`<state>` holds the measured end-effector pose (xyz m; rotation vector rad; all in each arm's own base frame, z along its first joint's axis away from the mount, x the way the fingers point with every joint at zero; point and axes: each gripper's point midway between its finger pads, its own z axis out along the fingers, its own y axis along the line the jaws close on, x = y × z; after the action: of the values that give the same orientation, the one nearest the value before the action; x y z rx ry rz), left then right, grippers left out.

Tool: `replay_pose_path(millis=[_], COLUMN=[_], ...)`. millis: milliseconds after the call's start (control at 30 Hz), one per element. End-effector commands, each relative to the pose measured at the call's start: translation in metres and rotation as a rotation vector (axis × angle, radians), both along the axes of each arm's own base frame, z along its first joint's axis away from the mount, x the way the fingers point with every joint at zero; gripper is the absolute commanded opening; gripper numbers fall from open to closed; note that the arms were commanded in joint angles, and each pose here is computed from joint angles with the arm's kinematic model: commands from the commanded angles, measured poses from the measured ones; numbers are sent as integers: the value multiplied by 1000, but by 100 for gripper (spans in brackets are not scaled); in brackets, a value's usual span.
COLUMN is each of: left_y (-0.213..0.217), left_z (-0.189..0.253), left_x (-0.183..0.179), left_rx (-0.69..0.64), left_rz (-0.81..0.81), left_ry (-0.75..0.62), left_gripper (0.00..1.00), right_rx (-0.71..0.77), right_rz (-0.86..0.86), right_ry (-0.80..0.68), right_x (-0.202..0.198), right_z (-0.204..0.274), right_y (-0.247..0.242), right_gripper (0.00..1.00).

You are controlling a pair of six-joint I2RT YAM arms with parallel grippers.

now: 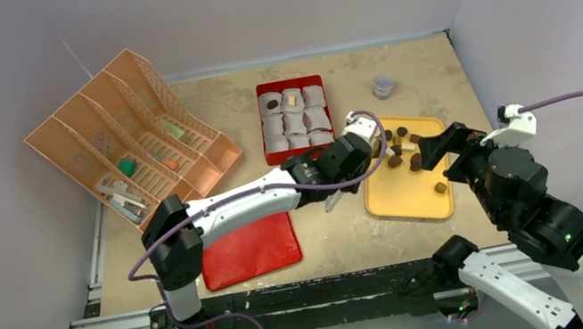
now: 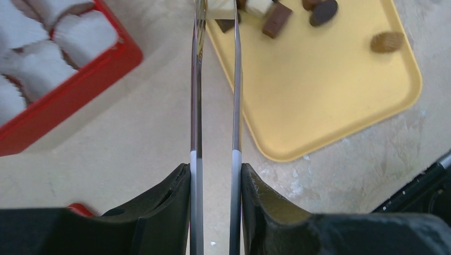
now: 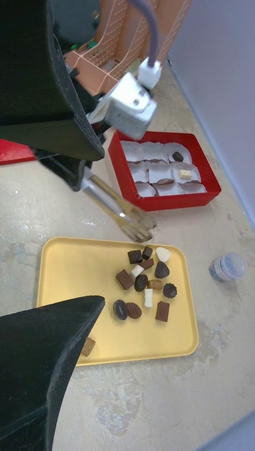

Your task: Pack the chocolate

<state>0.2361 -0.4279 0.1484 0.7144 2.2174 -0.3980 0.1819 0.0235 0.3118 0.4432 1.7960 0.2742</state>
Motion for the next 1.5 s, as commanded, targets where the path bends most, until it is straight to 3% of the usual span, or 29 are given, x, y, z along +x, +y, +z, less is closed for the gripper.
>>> replay_pose_path(millis=[0, 267, 667, 1033, 1467], left_y=[25, 64, 84, 69, 68], left_z=[80, 91, 71, 40, 12], left_x=[53, 123, 203, 227, 236], left_rx=[-138, -129, -110, -162, -112], left_rz=[159, 303, 416, 364, 368], left_ry=[-116, -155, -163, -97, -83], left_gripper=[23, 22, 22, 24, 28], right_rx=[8, 14, 14, 9, 8], right_rz=[1, 12, 17, 5, -4], right_ry=[-24, -15, -11, -16, -22], right_x=[5, 5, 5, 3, 2], right_z=[8, 5, 5, 6, 9], right_y=[3, 5, 6, 2, 0], right_gripper=[99, 99, 99, 99, 99])
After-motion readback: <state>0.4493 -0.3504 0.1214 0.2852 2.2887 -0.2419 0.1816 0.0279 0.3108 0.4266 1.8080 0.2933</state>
